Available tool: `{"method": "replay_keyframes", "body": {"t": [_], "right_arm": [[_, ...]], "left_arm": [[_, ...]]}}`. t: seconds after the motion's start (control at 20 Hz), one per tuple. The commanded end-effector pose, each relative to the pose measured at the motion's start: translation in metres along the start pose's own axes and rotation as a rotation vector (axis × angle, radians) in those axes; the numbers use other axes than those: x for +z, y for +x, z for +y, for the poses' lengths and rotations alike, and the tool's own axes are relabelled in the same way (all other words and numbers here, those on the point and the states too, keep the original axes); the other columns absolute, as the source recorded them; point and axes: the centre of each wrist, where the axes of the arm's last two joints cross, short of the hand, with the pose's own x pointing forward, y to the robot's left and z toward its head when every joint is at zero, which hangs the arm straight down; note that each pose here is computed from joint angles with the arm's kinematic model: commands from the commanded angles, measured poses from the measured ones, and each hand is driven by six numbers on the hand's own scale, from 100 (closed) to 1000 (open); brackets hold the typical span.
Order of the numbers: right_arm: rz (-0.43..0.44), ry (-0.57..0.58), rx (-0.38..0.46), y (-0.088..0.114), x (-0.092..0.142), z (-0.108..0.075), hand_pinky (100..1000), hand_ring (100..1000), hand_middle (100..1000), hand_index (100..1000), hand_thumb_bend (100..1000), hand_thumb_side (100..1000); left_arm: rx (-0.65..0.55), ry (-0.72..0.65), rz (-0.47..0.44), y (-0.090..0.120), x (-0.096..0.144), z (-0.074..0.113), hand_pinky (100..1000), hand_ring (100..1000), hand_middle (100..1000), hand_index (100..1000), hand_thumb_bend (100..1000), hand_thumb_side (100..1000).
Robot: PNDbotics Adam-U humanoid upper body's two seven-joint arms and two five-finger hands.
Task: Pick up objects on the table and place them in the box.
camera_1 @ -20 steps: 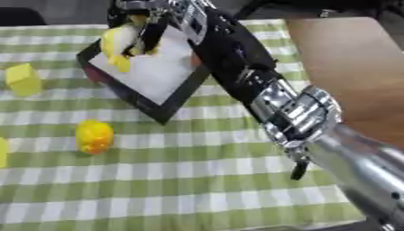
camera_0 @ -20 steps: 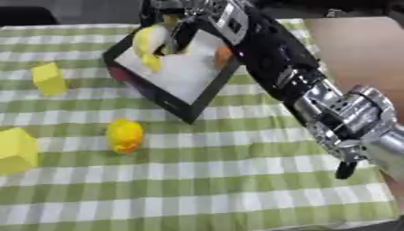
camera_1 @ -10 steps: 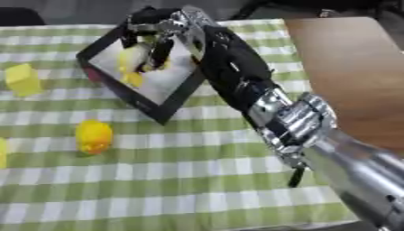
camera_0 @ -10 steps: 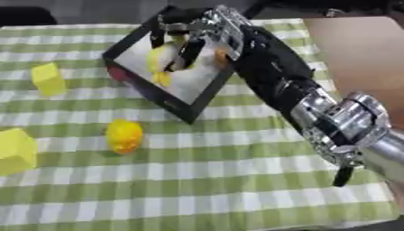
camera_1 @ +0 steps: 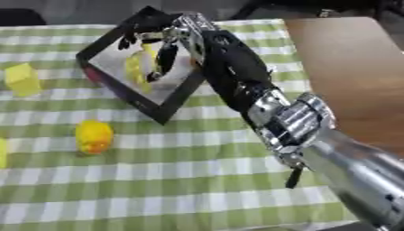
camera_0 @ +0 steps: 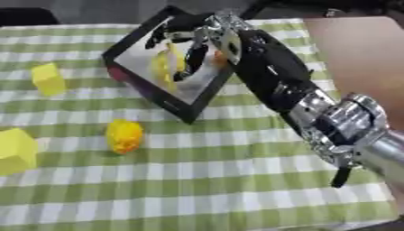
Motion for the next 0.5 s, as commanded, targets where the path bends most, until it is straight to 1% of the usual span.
{"method": "replay_keyframes", "body": {"t": [0.05, 0.3, 0.4, 0.5], "right_arm": [[0.022, -0.027, 0.040, -0.006, 0.011, -0.021, 974, 921, 865, 954, 528, 160], [0.025, -0.091, 0.013, -0.008, 0.023, -0.033, 972, 906, 852, 949, 486, 131], [0.018, -0.136, -0.007, -0.007, 0.030, -0.041, 967, 892, 834, 939, 454, 100], [0.006, -0.202, -0.037, -0.006, 0.043, -0.052, 965, 881, 815, 930, 430, 100]], "left_arm": [[-0.010, -0.004, -0.030, 0.007, -0.005, 0.003, 908, 561, 659, 790, 422, 691], [-0.013, -0.002, -0.030, 0.007, -0.005, 0.004, 909, 560, 658, 790, 422, 691], [-0.014, 0.000, -0.031, 0.007, -0.005, 0.004, 909, 560, 658, 790, 421, 690], [-0.016, 0.002, -0.033, 0.007, -0.006, 0.005, 909, 560, 657, 790, 421, 689]]}}
